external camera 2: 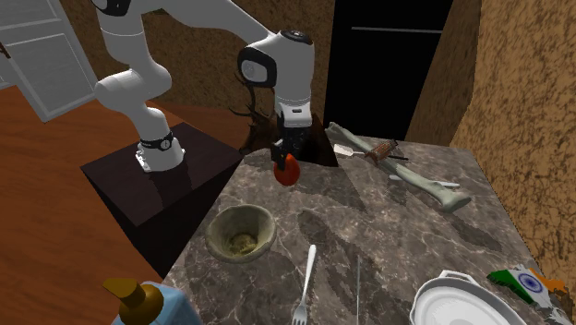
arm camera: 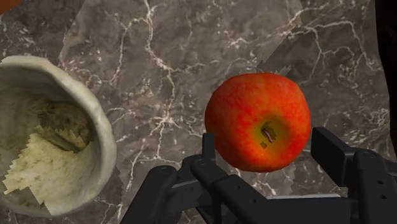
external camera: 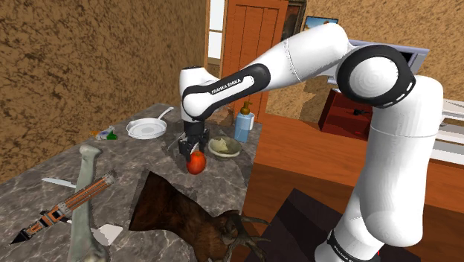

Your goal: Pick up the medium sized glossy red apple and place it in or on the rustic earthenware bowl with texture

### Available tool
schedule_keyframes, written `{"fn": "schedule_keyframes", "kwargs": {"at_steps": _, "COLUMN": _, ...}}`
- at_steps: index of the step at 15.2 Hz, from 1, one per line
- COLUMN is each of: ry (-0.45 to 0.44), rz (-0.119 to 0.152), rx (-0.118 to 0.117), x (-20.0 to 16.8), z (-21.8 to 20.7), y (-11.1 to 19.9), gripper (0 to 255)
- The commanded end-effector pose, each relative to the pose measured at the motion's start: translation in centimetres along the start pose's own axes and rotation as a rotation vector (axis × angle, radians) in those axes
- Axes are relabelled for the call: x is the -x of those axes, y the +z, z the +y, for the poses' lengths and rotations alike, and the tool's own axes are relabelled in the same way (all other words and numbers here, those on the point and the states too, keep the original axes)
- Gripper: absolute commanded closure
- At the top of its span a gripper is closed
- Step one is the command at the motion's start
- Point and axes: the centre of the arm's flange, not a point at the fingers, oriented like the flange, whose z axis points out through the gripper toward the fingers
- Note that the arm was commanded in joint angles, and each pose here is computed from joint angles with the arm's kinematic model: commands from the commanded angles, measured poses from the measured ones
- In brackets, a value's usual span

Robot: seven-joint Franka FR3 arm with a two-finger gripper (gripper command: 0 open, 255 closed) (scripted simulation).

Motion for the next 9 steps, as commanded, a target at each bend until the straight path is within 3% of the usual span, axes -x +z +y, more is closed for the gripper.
{"fn": "schedule_keyframes", "kwargs": {"at_steps": 1, "ry": 0.000, "rz": 0.000, "rx": 0.000, "x": 0.1, "z": 0.0, "y": -1.2, "gripper": 255}}
{"fn": "schedule_keyframes", "kwargs": {"at_steps": 9, "ry": 0.000, "rz": 0.000, "rx": 0.000, "x": 0.4, "z": 0.0, "y": -5.4, "gripper": 255}}
